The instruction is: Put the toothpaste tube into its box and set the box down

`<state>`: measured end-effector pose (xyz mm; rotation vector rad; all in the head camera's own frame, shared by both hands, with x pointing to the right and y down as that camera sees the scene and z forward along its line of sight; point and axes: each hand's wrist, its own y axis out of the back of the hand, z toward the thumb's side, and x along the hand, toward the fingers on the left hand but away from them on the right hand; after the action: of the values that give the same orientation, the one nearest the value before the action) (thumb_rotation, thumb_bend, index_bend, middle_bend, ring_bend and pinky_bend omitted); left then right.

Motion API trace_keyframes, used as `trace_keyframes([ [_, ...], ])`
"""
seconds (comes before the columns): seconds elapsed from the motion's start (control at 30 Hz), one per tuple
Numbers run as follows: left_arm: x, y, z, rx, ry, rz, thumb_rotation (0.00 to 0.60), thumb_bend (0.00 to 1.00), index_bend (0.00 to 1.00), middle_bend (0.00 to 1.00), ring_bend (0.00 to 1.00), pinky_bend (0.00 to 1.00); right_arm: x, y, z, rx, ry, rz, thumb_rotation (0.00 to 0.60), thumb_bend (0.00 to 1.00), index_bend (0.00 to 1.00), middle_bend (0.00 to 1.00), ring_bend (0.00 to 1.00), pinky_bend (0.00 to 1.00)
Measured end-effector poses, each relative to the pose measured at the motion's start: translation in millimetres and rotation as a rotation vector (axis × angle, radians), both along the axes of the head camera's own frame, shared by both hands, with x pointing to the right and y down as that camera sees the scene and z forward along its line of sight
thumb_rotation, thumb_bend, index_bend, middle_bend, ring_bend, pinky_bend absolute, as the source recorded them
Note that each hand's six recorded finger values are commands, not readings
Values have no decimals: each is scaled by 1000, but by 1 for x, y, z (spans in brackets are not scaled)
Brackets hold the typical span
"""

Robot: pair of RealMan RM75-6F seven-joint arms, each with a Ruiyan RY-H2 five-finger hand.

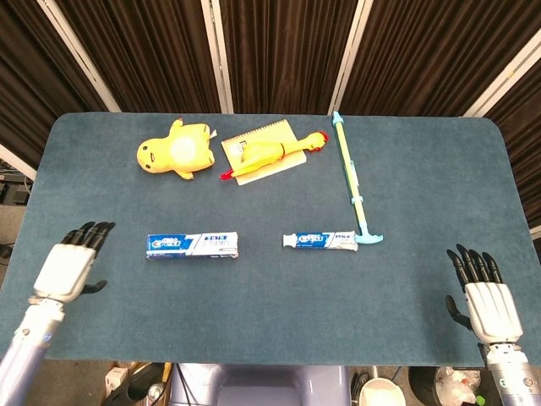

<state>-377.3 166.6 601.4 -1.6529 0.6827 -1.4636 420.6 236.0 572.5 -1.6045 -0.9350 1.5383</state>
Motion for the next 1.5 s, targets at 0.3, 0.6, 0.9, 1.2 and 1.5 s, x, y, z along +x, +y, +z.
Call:
trace_keyframes([
  [0.3,69,-21,34,-72,-21,77,600,171,144,211,228,310,1,-1,1,-2,-27,22,600,422,0,0,0,0],
  [0.6,115,-24,59,-110,-51,125,600,180,167,224,242,316,1,-1,0,-2,-41,33,600,422,0,0,0,0],
  [0.9,132,-35,68,-88,-67,103,600,211,170,226,242,316,3,-1,0,-6,-51,49,600,422,0,0,0,0],
  [1.2,133,-33,81,-113,-105,100,600,240,185,242,242,316,3,-1,-1,-4,-53,54,600,423,0,0,0,0],
  [1.5,122,-26,98,-153,-156,76,600,322,288,371,361,419,3,0,0,-7,-54,55,600,422,0,0,0,0],
])
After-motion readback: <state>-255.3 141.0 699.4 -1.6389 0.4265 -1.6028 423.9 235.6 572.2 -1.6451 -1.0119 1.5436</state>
